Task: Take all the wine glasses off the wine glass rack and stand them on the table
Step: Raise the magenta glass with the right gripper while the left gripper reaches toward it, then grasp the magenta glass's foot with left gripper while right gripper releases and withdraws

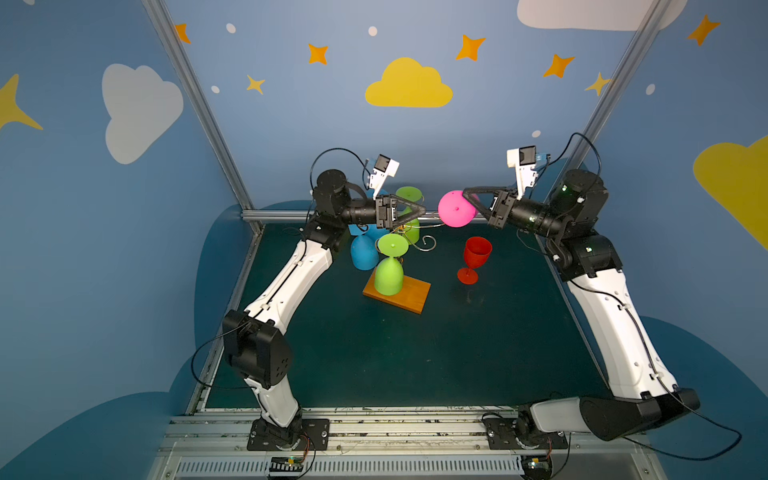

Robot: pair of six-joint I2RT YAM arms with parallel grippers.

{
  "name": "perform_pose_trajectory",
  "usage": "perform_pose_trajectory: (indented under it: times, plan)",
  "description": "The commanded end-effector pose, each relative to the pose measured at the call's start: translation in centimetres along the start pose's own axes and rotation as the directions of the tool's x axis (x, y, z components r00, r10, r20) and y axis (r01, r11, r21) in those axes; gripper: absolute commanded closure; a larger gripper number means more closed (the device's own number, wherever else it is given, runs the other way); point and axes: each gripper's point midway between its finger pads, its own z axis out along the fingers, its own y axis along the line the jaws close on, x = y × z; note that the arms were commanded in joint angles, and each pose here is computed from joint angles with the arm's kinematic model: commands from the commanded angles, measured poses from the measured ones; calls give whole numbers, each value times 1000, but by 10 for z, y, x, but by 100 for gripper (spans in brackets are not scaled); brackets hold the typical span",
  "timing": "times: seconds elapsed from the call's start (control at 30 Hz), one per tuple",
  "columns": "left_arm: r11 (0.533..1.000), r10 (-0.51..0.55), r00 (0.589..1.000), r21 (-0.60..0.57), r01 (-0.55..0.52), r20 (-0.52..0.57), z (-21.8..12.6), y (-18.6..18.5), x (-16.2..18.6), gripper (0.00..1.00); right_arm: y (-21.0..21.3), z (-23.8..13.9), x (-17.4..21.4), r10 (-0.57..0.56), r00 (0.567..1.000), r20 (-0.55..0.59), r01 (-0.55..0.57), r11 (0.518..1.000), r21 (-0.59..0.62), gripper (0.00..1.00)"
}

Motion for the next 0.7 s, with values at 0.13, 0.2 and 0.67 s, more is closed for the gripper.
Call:
perform_pose_trajectory:
  times: [0.13,0.2,0.67]
  plan:
    - [995,50,999,88,-49,-12,16,-27,-12,38,28,-1,-12,-59,998,32,61,996,-60,100]
    - [994,51,999,100,-49,-19,19,-30,-11,39,29,1,-10,-58,998,29,60,996,-63,100]
    - [989,32,997,145,-22,-70,33,-40,4,60,32,12,-9,-67,997,23,69,995,-77,100]
